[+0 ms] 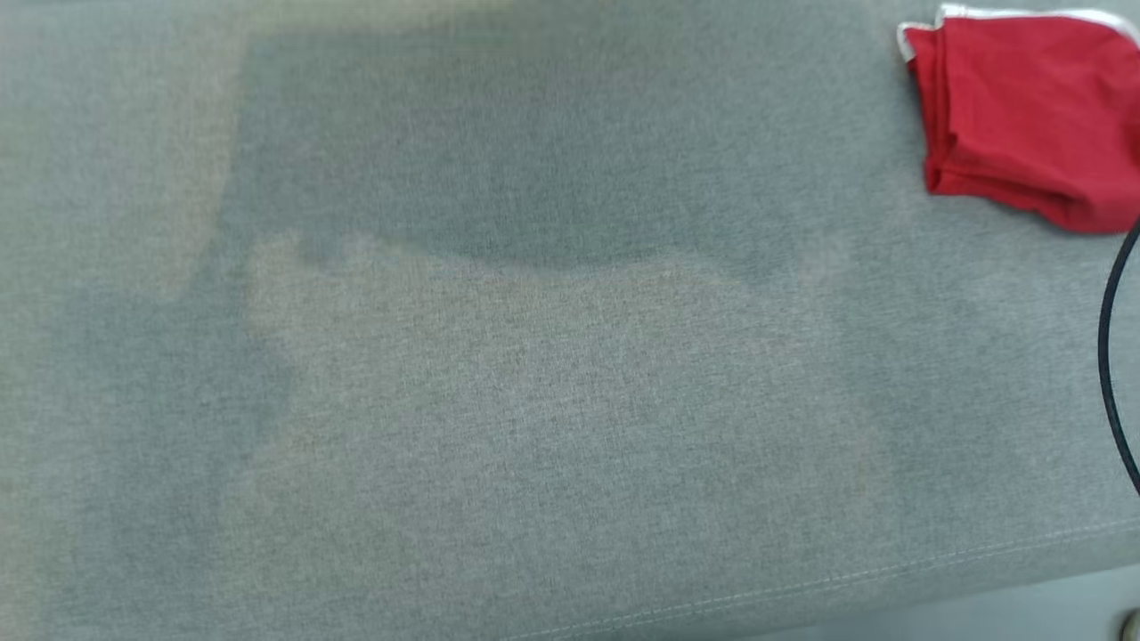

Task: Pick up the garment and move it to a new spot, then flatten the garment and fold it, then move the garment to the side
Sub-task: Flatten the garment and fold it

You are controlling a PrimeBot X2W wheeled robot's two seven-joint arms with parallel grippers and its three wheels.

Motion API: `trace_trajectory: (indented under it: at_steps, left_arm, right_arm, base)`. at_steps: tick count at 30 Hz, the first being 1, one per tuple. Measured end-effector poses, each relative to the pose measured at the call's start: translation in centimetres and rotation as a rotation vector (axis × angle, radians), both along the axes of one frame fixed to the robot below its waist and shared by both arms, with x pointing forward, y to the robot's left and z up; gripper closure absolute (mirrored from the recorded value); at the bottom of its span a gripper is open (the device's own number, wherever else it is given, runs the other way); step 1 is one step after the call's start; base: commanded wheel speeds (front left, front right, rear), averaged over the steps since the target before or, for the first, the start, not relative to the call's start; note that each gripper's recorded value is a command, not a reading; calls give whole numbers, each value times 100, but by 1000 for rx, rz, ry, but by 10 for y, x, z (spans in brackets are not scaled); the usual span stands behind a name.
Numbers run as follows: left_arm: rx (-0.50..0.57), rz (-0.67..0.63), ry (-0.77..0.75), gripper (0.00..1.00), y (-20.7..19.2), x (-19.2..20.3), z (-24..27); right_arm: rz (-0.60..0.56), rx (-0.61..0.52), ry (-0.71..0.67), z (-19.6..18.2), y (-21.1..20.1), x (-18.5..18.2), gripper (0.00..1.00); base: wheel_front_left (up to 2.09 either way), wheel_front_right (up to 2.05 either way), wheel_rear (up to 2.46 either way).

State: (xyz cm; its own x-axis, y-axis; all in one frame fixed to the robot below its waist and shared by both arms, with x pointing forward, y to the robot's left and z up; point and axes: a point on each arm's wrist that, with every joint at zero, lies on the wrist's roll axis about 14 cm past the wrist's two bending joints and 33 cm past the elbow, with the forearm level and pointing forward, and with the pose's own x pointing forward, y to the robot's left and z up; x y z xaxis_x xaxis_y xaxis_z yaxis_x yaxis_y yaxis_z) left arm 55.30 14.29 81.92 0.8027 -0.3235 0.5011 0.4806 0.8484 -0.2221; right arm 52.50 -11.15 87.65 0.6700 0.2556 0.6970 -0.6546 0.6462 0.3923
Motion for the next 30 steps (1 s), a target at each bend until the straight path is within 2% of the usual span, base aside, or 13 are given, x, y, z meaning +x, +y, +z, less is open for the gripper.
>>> trace_trajectory:
  at_steps: [3,5,8,10,12,13,16,18,26,30]
  left_arm:
    - [167,-37,85,100,-21,19,-61]
    - [175,-89,223,100,-35,28,-130]
    - [142,-159,525,100,-56,16,-271]
    - [150,-168,709,100,-57,-13,-353]
    - [121,-133,788,100,-47,-28,-393]
    - [121,-133,788,100,-47,-28,-393]
    - [90,-99,806,100,-40,-32,-417]
    - [84,-84,818,100,-36,-36,-427]
    - [35,43,772,100,-2,-41,-424]
    - [46,91,736,100,17,-42,-413]
  right_arm:
    - [40,-33,110,-46,20,29,100]
    - [59,-21,237,-98,23,48,100]
    - [12,-3,546,-229,7,70,100]
    - [-10,-13,797,-331,0,56,100]
    - [-27,11,950,-396,-5,32,100]
    - [-27,11,950,-396,-5,32,100]
    - [-45,51,1022,-435,-12,9,100]
    - [-39,62,1022,-443,-12,0,100]
    - [5,84,972,-437,-8,-29,100]
    - [46,-3,945,-431,-2,-46,100]
  base:
    - [0,0,0]
    - [0,0,0]
    - [0,0,0]
    - [0,0,0]
    - [0,0,0]
    - [0,0,0]
    - [0,0,0]
    - [0,0,0]
    - [0,0,0]
    - [0,0,0]
